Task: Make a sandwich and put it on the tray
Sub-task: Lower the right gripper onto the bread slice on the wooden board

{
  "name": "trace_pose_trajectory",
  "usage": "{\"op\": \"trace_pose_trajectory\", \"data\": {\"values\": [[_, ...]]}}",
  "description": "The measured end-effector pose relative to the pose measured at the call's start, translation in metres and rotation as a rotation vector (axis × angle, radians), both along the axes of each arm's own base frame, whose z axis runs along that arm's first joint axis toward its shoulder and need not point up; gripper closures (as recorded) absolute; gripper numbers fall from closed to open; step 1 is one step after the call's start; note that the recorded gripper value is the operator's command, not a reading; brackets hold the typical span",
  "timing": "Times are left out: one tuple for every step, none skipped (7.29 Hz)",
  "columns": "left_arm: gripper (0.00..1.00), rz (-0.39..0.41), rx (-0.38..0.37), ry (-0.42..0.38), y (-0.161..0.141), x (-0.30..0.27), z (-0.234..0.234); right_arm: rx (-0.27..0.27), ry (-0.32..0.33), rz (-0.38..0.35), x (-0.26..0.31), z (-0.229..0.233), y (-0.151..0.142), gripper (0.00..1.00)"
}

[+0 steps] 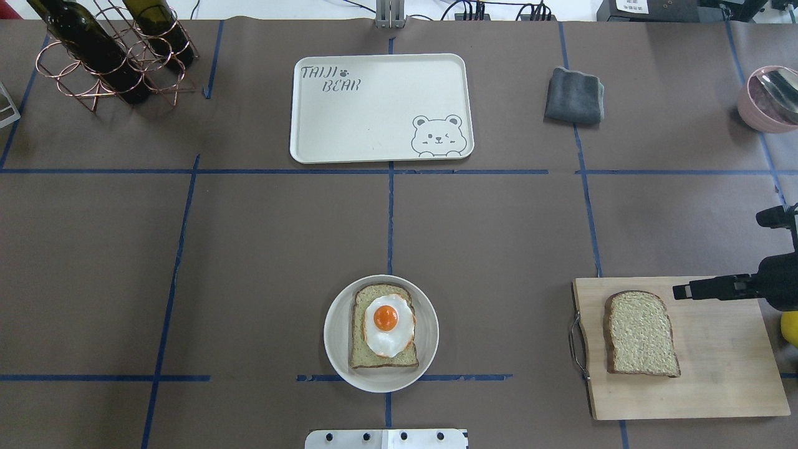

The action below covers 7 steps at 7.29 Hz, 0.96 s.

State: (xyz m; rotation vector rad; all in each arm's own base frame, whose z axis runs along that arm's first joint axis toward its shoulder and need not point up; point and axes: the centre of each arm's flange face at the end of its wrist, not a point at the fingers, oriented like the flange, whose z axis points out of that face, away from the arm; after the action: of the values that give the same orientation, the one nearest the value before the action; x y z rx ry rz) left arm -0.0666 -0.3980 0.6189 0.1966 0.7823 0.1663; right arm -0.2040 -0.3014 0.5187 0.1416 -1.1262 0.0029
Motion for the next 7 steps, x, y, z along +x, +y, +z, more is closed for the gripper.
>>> {"op": "trace_pose_trajectory", "data": {"values": [[0.0, 0.0, 0.001, 0.0, 0.0, 0.0, 0.0, -0.031, 0.004, 0.021, -0.009, -0.004, 0.011, 0.05], [0.0, 0.0, 0.002, 0.0, 0.0, 0.0, 0.0, -0.053, 0.017, 0.049, -0.021, -0.004, 0.02, 0.17], [0.0, 0.0, 0.002, 0.0, 0.0, 0.0, 0.0, -0.063, 0.035, 0.071, -0.036, -0.001, 0.03, 0.24], [0.0, 0.0, 0.003, 0.0, 0.0, 0.0, -0.001, -0.064, 0.059, 0.076, -0.047, 0.004, 0.041, 0.29], [0.0, 0.0, 0.003, 0.0, 0.0, 0.0, -0.001, -0.065, 0.079, 0.069, -0.05, 0.011, 0.05, 0.29], [0.0, 0.0, 0.002, 0.0, 0.0, 0.0, 0.0, -0.067, 0.092, 0.055, -0.052, 0.015, 0.057, 0.3], [0.0, 0.0, 0.002, 0.0, 0.0, 0.0, 0.0, -0.069, 0.102, 0.039, -0.055, 0.018, 0.063, 0.3]]}}
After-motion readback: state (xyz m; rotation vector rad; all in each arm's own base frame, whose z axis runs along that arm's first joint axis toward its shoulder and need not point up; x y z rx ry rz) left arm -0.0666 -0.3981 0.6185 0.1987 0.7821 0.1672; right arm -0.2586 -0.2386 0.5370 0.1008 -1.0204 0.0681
